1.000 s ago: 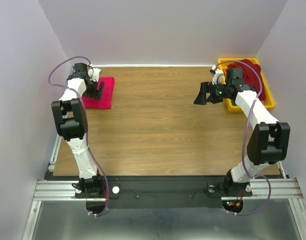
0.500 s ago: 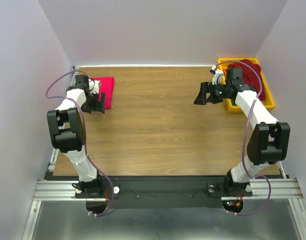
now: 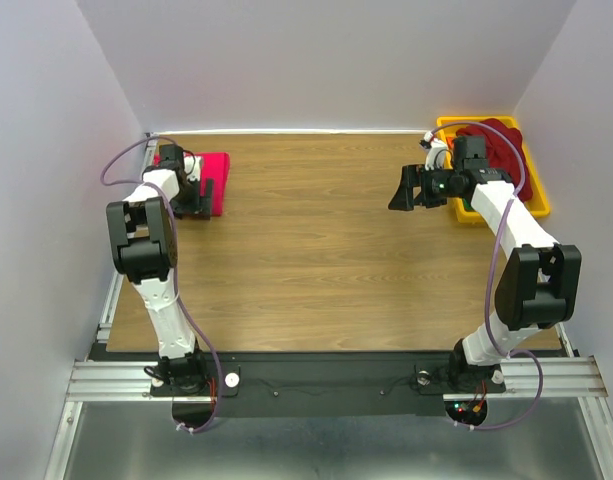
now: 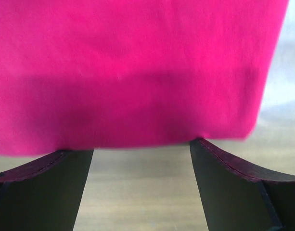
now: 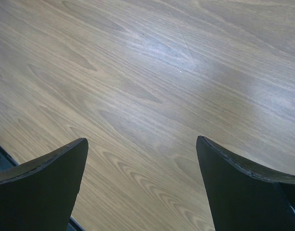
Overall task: Fold and stack the t-shirts
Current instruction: Neatly place the folded tshirt to the corner
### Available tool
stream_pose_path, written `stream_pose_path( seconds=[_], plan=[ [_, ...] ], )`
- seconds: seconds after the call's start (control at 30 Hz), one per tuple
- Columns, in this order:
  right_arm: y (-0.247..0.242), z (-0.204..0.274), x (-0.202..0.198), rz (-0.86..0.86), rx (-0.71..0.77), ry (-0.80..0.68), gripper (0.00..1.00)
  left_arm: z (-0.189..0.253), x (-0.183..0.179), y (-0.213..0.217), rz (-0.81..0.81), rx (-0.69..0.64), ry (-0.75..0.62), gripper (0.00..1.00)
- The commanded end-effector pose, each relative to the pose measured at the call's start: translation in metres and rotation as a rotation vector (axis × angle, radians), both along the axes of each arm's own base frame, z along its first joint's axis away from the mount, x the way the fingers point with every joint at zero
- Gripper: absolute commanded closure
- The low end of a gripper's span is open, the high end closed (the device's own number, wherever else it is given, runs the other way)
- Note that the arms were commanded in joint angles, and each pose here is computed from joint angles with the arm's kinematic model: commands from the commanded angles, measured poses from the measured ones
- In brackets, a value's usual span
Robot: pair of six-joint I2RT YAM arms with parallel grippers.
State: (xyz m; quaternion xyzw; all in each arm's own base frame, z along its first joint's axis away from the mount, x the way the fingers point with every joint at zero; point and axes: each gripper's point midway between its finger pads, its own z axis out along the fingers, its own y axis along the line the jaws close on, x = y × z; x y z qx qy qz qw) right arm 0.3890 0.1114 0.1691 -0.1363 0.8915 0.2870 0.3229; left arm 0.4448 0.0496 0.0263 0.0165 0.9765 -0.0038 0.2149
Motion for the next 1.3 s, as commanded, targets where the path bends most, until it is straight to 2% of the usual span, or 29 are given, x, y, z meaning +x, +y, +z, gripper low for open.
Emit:
stream_pose_path(
  seconds=[0.0, 0.33, 0.93, 1.13, 1.27],
  plan=[
    [-0.004, 0.014, 0.001, 0.001, -0.010, -0.056, 0.00, -0.005, 0.026, -0.001, -0.015, -0.016, -0.022, 0.07],
    [-0.005, 0.007, 0.005, -0.003, -0.015, -0.042, 0.00, -0.007, 0.076, -0.001, -0.028, -0.036, -0.080, 0.08],
    [-0.003, 0.006, 0.018, 0.001, -0.004, -0.033, 0.00, 0.002, 0.119, 0.007, -0.076, -0.003, -0.148, 0.07],
    [-0.005, 0.022, 0.028, -0.019, -0.012, -0.074, 0.00, 0.058, 0.105, -0.014, -0.209, -0.026, -0.246, 0.01],
    [-0.008, 0.042, 0.038, -0.032, -0.014, -0.126, 0.00, 0.122, 0.085, -0.030, -0.253, -0.068, -0.346, 0.01]
  ],
)
